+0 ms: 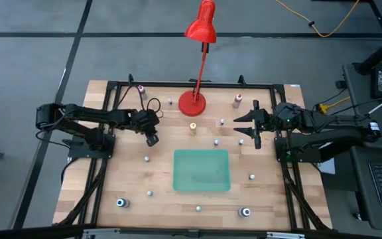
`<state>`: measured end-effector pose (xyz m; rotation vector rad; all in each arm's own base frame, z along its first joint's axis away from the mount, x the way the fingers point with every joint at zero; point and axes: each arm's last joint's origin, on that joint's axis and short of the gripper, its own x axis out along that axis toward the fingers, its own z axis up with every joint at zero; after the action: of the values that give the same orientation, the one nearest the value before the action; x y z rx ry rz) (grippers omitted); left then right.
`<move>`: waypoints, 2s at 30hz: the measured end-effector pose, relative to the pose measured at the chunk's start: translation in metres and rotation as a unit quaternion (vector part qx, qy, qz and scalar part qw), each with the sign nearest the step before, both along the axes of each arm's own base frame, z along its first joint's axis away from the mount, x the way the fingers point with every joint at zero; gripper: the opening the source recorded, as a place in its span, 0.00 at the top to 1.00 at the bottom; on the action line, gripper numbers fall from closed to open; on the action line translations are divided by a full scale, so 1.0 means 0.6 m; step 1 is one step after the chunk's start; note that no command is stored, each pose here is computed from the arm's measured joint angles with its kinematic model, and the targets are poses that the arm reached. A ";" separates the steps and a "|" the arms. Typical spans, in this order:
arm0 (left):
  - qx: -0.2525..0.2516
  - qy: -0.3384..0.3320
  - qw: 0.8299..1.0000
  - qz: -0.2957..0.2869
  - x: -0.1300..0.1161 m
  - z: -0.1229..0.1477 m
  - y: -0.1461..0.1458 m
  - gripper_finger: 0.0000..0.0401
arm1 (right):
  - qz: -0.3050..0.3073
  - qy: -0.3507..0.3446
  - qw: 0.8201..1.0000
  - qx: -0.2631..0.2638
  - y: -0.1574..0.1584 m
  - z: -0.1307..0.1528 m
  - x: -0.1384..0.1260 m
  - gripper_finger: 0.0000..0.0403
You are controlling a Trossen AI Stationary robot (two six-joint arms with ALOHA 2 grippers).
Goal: Pick & Place food coloring
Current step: Put the small black food coloring bottle into the blue bin
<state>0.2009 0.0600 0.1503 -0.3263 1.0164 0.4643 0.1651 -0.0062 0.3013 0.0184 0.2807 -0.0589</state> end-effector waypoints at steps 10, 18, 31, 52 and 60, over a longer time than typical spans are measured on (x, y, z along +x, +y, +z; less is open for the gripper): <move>-0.006 -0.061 0.998 -0.017 0.038 0.052 -0.005 0.85 | 0.000 0.000 1.000 0.000 0.000 0.000 0.000 0.60; 0.000 -0.131 0.989 -0.069 0.083 0.136 -0.028 0.86 | 0.000 0.000 1.000 0.000 0.000 0.000 0.000 0.60; -0.004 -0.195 0.964 -0.181 0.113 0.249 -0.119 0.86 | -0.001 0.000 1.000 0.003 0.000 0.000 0.000 0.60; -0.032 -0.113 0.967 -0.225 0.190 0.239 -0.238 0.86 | 0.054 0.001 0.997 0.057 0.007 0.000 0.000 0.60; 0.007 -0.049 0.973 -0.224 0.262 0.178 -0.256 0.86 | 0.092 0.002 0.994 0.067 0.010 0.000 0.000 0.60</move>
<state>0.3580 -0.0937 0.2573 -0.0990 0.9542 0.0445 0.1649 -0.0001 0.3012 0.1257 0.2894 0.1423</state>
